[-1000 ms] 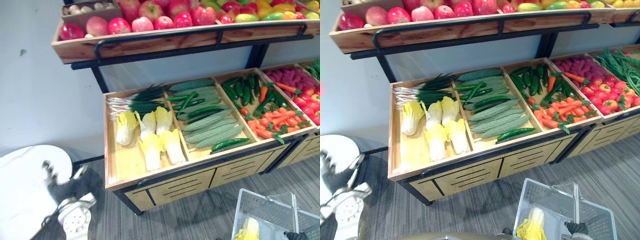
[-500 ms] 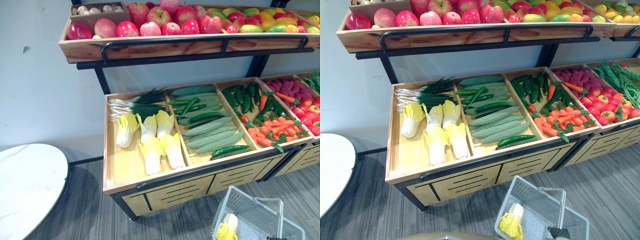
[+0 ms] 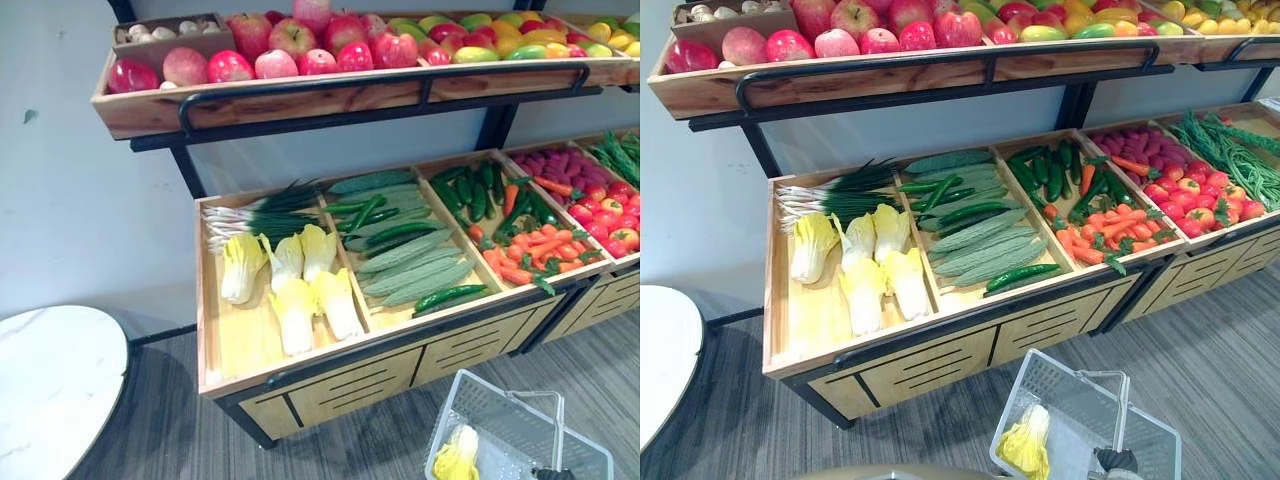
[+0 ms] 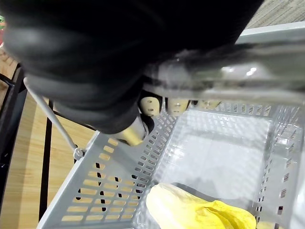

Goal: Pick vegetable in the basket

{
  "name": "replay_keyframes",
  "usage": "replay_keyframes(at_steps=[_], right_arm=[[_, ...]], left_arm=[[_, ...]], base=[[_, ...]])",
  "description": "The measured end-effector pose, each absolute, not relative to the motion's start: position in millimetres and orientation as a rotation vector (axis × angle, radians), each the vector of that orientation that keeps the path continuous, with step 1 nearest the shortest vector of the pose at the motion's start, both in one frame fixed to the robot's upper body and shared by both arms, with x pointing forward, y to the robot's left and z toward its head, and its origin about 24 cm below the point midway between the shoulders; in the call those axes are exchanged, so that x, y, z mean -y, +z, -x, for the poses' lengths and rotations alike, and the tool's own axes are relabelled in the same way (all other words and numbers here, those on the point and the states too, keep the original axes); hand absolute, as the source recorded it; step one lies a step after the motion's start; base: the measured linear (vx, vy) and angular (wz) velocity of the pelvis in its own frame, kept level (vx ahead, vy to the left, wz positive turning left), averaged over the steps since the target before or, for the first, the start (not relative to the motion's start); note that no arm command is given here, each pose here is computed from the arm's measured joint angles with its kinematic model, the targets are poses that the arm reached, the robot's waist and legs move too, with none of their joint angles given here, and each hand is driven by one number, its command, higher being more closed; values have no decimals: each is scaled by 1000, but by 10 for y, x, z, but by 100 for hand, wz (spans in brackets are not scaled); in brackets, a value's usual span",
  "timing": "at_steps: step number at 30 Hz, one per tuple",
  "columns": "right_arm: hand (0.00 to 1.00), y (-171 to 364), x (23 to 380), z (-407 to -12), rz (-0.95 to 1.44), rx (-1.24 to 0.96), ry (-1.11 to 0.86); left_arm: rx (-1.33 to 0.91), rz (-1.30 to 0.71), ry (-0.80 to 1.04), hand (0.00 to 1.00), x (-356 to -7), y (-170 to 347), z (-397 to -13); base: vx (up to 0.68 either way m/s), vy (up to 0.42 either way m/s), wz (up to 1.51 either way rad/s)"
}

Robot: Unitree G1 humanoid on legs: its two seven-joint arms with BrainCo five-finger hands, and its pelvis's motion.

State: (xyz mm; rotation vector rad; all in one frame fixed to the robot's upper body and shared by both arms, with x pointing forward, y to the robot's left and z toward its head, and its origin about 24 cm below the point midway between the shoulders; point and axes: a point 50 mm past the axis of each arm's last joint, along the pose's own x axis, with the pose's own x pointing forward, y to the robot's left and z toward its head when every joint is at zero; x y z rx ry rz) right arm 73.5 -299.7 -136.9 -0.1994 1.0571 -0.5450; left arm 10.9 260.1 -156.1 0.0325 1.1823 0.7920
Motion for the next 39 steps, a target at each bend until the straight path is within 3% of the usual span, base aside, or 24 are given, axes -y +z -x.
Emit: replay_keyframes(at_steps=[5, 12, 20, 29, 36, 39], right_arm=[[100, -1352, 3010, -788, 179, -1033, -583], [100, -1310, 2959, -832, 109, -943, -650], [100, -1245, 2726, -1168, 177, -810, -497], [100, -1240, 2330, -1611, 281, -756, -217], [100, -1253, 2517, -1293, 321, -787, -303], [100, -1221, 2530, -1372, 332, -766, -294]], left_arm=[[-1142, 0, 737, 0, -2543, -1570, -203], [-1107, -126, 552, 0, -2504, -1555, -510], [-1051, -187, 609, 0, -2770, -1428, -634], [-1098, -143, 612, 0, -2574, -1512, -558], [-1058, -184, 441, 0, -2353, -1526, -837], [-1089, -169, 415, 0, -2235, -1572, -727]], base=[[-2, 14, -12], [21, 103, -19], [-22, 108, -87], [-148, -90, -151], [-131, -151, -37], [-128, -118, -115]])
